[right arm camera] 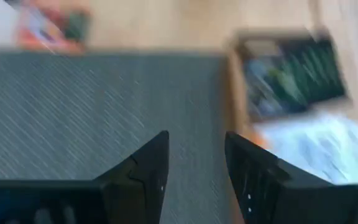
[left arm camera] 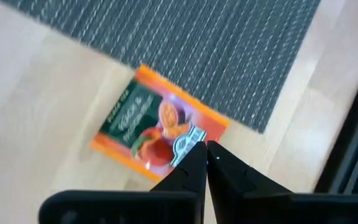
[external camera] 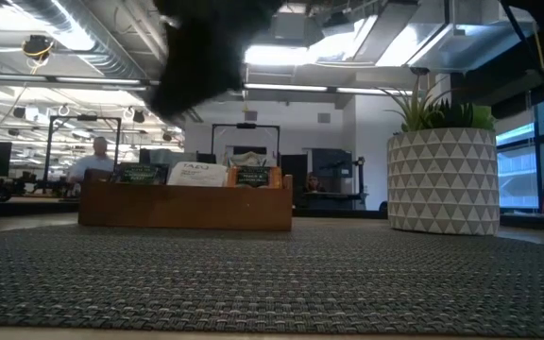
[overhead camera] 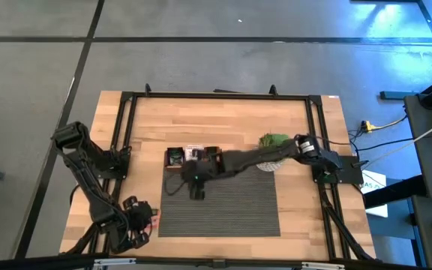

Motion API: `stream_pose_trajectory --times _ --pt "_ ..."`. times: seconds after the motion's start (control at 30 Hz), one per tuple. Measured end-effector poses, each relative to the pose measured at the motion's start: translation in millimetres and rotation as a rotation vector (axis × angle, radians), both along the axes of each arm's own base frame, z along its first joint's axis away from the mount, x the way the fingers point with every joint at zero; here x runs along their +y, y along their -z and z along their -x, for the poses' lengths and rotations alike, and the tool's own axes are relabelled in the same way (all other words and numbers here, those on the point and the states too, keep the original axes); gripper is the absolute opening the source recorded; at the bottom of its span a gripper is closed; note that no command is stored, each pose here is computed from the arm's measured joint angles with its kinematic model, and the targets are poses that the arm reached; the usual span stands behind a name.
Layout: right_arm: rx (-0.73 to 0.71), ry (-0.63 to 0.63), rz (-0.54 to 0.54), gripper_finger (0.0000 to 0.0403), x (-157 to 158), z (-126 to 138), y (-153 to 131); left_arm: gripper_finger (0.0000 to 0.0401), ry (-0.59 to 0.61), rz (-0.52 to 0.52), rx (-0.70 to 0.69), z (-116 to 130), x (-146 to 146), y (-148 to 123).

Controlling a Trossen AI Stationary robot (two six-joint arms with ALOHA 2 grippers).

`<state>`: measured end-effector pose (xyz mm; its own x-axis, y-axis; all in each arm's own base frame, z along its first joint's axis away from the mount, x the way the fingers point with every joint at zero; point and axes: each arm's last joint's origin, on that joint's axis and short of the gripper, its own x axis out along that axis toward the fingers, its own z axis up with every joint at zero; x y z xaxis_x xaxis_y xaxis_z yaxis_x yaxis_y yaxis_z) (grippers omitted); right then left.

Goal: Pick & Place Tea
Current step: Put the orange tea bag to the right section of the wooden organizer

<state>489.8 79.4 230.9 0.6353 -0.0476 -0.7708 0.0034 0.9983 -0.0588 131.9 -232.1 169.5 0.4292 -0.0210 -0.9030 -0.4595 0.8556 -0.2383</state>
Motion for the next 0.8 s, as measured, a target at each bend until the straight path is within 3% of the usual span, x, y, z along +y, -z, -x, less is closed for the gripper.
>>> stream_pose_trajectory --times 0.17,0.3,0.43,0.8 --pt "-0.28 -0.096 -0.021 0.0158 33.8 -11.1 3.9 0.0006 -0.032 -0.011 0.02 7.5 -5.3 8.7" --pt "-0.422 -0.11 -0.098 0.0158 45.2 -12.6 12.2 0.001 -0.016 -0.045 0.05 9.0 -9.3 20.4" --pt "-0.452 -0.086 -0.176 0.0158 41.4 -12.7 20.9 0.001 -0.008 -0.065 0.115 9.7 -11.1 31.2" --pt "-0.402 -0.09 -0.338 0.0158 39.8 -30.3 52.0 0.0011 0.01 -0.121 0.083 7.7 -12.5 38.7"
